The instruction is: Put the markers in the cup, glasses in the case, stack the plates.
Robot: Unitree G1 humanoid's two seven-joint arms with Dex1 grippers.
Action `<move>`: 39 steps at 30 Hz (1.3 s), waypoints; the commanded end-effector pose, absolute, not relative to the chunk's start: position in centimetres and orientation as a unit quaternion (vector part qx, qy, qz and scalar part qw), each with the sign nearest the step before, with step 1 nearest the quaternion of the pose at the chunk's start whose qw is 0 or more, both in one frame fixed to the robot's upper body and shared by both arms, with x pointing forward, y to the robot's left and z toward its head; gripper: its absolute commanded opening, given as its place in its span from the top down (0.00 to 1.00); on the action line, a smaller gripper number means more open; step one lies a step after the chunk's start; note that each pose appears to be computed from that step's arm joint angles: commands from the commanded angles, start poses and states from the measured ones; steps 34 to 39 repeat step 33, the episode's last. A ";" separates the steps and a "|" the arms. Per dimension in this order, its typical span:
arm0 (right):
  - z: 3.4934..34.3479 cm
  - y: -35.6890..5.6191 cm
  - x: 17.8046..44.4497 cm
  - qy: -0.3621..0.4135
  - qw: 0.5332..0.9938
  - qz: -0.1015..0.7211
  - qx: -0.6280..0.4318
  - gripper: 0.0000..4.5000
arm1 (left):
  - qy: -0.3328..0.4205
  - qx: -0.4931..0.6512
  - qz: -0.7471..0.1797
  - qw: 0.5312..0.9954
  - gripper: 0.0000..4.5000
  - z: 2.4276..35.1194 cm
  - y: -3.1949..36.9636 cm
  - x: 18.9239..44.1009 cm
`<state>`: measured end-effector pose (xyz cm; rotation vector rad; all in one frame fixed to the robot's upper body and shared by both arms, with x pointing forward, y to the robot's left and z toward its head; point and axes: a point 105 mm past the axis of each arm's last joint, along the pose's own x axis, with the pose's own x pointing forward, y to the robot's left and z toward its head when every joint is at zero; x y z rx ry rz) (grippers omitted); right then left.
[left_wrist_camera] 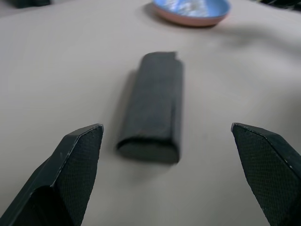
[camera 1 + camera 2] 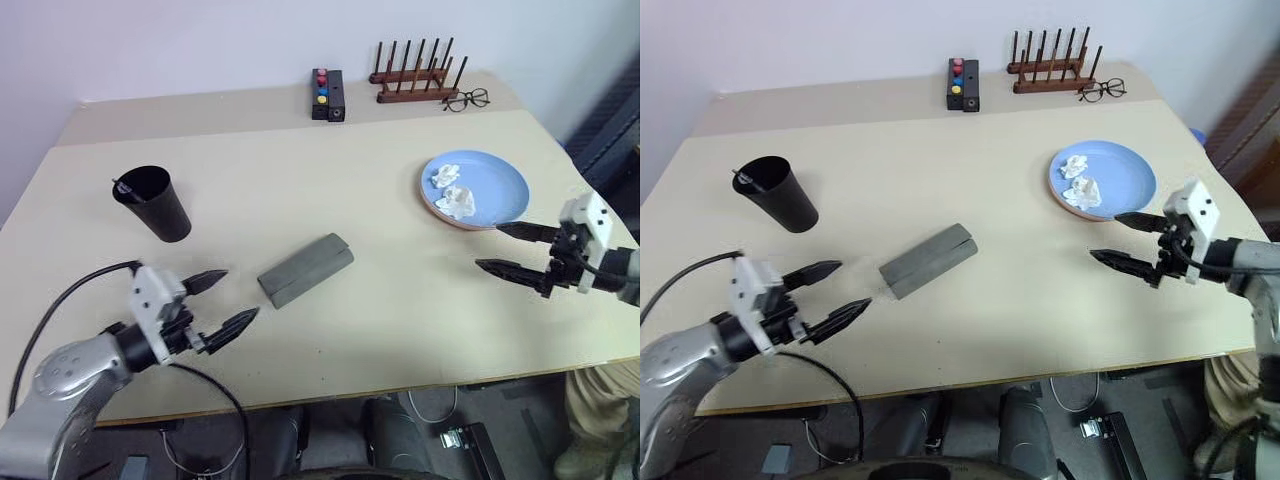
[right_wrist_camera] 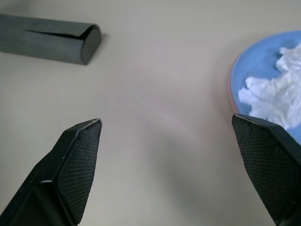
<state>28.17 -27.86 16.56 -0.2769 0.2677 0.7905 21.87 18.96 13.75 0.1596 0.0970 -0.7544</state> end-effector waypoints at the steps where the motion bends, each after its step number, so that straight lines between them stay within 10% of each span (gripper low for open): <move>1: 18.5 -27.9 27.4 0.090 0.914 0.362 -0.163 0.01 | 0.018 0.128 -0.343 0.930 0.00 15.3 20.3 21.3; 39: 15.2 -29.8 23.1 0.149 0.926 0.318 -0.137 0.01 | 0.042 0.113 -0.342 0.932 0.00 15.0 18.3 20.4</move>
